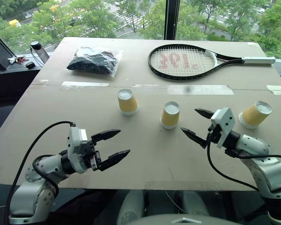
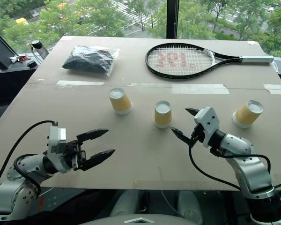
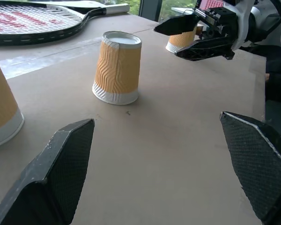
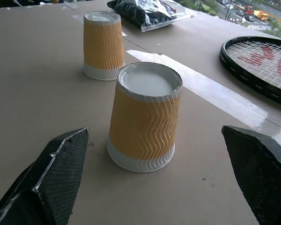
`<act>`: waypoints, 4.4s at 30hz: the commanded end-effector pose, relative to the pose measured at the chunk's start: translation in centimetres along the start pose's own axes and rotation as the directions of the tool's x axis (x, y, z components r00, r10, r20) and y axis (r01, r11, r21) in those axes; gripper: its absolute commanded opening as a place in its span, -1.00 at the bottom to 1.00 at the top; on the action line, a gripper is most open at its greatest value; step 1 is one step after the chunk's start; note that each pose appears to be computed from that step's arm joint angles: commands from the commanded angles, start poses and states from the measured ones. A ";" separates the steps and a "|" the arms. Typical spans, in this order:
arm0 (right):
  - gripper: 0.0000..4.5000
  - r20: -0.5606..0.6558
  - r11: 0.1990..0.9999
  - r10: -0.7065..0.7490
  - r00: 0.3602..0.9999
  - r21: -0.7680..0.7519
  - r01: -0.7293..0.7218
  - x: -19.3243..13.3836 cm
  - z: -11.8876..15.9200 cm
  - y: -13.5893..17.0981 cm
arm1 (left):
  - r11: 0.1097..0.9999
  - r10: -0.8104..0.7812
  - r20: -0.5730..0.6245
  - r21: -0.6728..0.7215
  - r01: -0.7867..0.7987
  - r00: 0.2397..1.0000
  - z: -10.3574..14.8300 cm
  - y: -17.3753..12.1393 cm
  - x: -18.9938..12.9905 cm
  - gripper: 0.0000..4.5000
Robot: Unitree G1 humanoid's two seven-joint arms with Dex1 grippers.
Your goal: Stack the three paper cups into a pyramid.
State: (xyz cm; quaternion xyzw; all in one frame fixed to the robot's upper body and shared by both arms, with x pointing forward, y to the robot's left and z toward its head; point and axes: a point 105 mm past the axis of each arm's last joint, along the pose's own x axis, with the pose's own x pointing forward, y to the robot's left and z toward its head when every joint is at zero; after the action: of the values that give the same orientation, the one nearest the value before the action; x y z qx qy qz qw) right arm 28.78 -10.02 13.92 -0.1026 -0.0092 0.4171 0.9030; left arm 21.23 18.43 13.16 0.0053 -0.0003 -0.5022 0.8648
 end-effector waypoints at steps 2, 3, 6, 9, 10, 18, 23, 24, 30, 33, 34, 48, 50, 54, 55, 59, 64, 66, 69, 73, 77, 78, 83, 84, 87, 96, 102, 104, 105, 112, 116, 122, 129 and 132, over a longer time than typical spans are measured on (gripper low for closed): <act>1.00 0.040 0.999 0.051 0.998 0.016 -0.051 3.2 1.4 0.2 | 1.000 0.012 0.012 0.027 -0.013 1.000 0.8 -0.3 -1.2 0.96; 1.00 0.044 0.998 0.055 0.998 0.027 -0.056 3.7 1.5 0.2 | 1.000 0.015 0.013 0.015 -0.015 1.000 0.8 -0.3 -1.3 0.96; 1.00 0.050 0.997 0.055 0.997 0.048 -0.057 4.8 1.6 -0.1 | 1.000 0.015 0.012 0.011 -0.015 1.000 0.9 -0.6 -1.5 0.96; 1.00 0.052 0.996 0.053 0.997 0.075 -0.057 6.0 1.5 -0.2 | 1.000 0.023 0.012 0.005 -0.023 1.000 1.0 -0.9 -1.8 0.96; 1.00 0.050 0.994 0.055 0.997 0.087 -0.060 6.2 1.4 -0.1 | 1.000 0.027 0.011 0.003 -0.027 1.000 1.0 -1.0 -1.9 0.96; -0.01 0.068 0.998 0.024 0.997 0.064 -0.028 6.1 1.7 -1.1 | 0.999 0.041 0.009 -0.003 -0.041 0.999 1.0 -1.2 -2.0 1.00; -0.01 0.068 0.996 -0.087 0.994 0.028 0.085 2.7 2.7 -3.6 | 0.999 0.036 0.013 -0.005 -0.036 0.999 1.1 -1.1 -1.8 1.00; -0.01 0.056 0.993 -0.115 0.992 0.022 0.114 1.9 2.7 -4.2 | 0.999 0.036 0.013 -0.005 -0.035 0.999 1.1 -1.0 -1.7 1.00; -0.01 -0.030 0.976 -0.214 0.976 0.042 0.215 -1.2 1.5 -5.5 | 1.000 0.020 0.014 -0.015 -0.020 1.000 0.9 -0.7 -1.4 1.00; -0.01 -0.035 0.968 -0.235 0.971 0.080 0.237 -1.2 0.9 -5.5 | 1.000 0.015 0.015 -0.015 -0.014 1.000 0.8 -0.5 -1.2 1.00; -0.01 -0.035 0.967 -0.237 0.971 0.086 0.239 -1.1 0.8 -5.5 | 1.000 0.012 0.015 -0.015 -0.012 1.000 0.8 -0.5 -1.2 1.00; 0.98 -0.030 0.980 -0.174 0.984 0.091 0.176 -1.0 -0.3 -5.2 | 0.996 0.086 0.032 0.007 -0.087 0.996 1.3 0.9 -1.4 1.00; 0.98 0.019 0.985 -0.162 0.987 0.060 0.161 -1.9 1.0 -5.1 | 0.984 0.178 0.038 0.011 -0.179 0.983 1.5 2.4 -1.4 1.00; 0.98 0.148 0.998 -0.052 0.988 -0.019 0.055 -4.0 3.8 -3.4 | 0.943 0.322 -0.021 0.092 -0.319 0.946 1.6 5.4 -1.4 1.00; 0.98 0.164 0.999 -0.022 0.986 -0.027 0.027 -4.4 4.2 -2.8 | 0.939 0.334 -0.033 0.094 -0.330 0.942 1.6 5.9 -1.3 1.00; 0.98 0.177 0.997 0.058 0.983 -0.059 -0.048 -6.6 5.1 -1.0 | 0.936 0.342 -0.086 0.121 -0.331 0.936 2.0 8.3 -0.3 1.00; 0.98 0.165 0.996 0.056 0.985 -0.075 -0.044 -8.4 5.2 0.3 | 0.935 0.338 -0.134 0.164 -0.316 0.932 2.4 11.3 1.8 1.00; 0.98 0.165 0.996 0.056 0.985 -0.078 -0.044 -9.0 5.3 1.1 | 0.942 0.313 -0.134 0.168 -0.290 0.940 2.5 11.9 2.9 1.00; 0.98 0.166 0.996 0.054 0.985 -0.072 -0.042 -9.7 5.4 2.1 | 0.954 0.268 -0.150 0.176 -0.241 0.952 2.3 12.5 4.4 1.00; 0.98 0.160 0.998 0.048 0.986 -0.058 -0.039 -10.6 5.5 3.3 | 0.960 0.241 -0.139 0.179 -0.215 0.960 2.7 13.5 6.3 1.00; 0.98 0.153 0.999 0.029 0.988 -0.050 -0.022 -11.2 5.6 4.0 | 0.954 0.249 -0.124 0.201 -0.222 0.960 3.0 14.7 7.7 1.00; 0.98 0.152 0.999 0.026 0.988 -0.049 -0.019 -11.3 5.7 4.1 | 0.955 0.247 -0.123 0.201 -0.219 0.961 2.9 14.9 7.9 1.00; 1.00 0.155 0.999 0.015 0.988 -0.051 -0.007 -11.6 5.9 4.4 | 0.971 0.190 -0.108 0.169 -0.171 0.976 2.9 14.8 8.8 0.63; 1.00 0.154 0.999 0.014 0.988 -0.051 -0.006 -11.6 5.8 4.4 | 0.973 0.179 -0.110 0.166 -0.160 0.978 2.9 14.7 8.9 0.41; 1.00 0.150 0.999 0.005 0.989 -0.051 0.003 -11.8 5.7 4.3 | 0.982 0.128 -0.108 0.151 -0.111 0.986 3.1 14.0 9.2 0.05; 1.00 0.155 0.998 -0.035 0.987 -0.054 0.044 -11.1 5.6 4.2 | 0.973 -0.202 -0.069 0.103 0.208 0.977 5.6 8.5 14.3 0.05; 1.00 0.143 0.995 -0.067 0.987 -0.063 0.076 -10.9 5.3 4.1 | 0.934 -0.329 -0.079 0.118 0.337 0.941 4.4 6.2 18.8 0.05; 1.00 0.138 0.995 -0.070 0.988 -0.064 0.079 -10.9 5.1 4.2 | 0.922 -0.354 -0.096 0.134 0.364 0.930 3.7 5.9 19.6 0.05; 1.00 0.137 0.995 -0.074 0.988 -0.062 0.083 -10.9 5.1 4.3 | 0.918 -0.358 -0.107 0.140 0.370 0.928 3.2 5.9 19.9 0.05; 1.00 0.128 0.991 -0.117 0.985 -0.051 0.124 -11.5 4.7 4.8 | 0.902 -0.380 -0.135 0.164 0.399 0.915 1.8 5.9 21.1 0.05; 1.00 0.108 0.988 -0.143 0.984 -0.043 0.148 -12.1 4.2 4.9 | 0.890 -0.409 -0.136 0.161 0.427 0.902 1.6 5.4 21.4 0.05; 1.00 0.045 0.980 -0.196 0.980 -0.029 0.198 -14.1 2.6 4.5 | 0.878 -0.433 -0.125 0.168 0.449 0.893 1.9 4.7 22.3 0.05; 1.00 0.017 0.972 -0.233 0.972 -0.024 0.233 -15.3 1.6 4.1 | 0.875 -0.432 -0.135 0.175 0.451 0.891 1.7 4.3 22.8 0.05; 1.00 0.011 0.970 -0.244 0.970 -0.024 0.244 -15.5 1.2 3.9 | 0.879 -0.424 -0.144 0.170 0.445 0.894 1.4 4.3 22.9 0.05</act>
State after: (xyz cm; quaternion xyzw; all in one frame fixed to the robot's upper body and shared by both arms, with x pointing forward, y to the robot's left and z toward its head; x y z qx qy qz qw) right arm 15.80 -18.92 14.92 -0.0968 -0.0191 0.3048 0.9473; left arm 36.06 1.00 13.60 0.1065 0.0097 -0.6817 0.7238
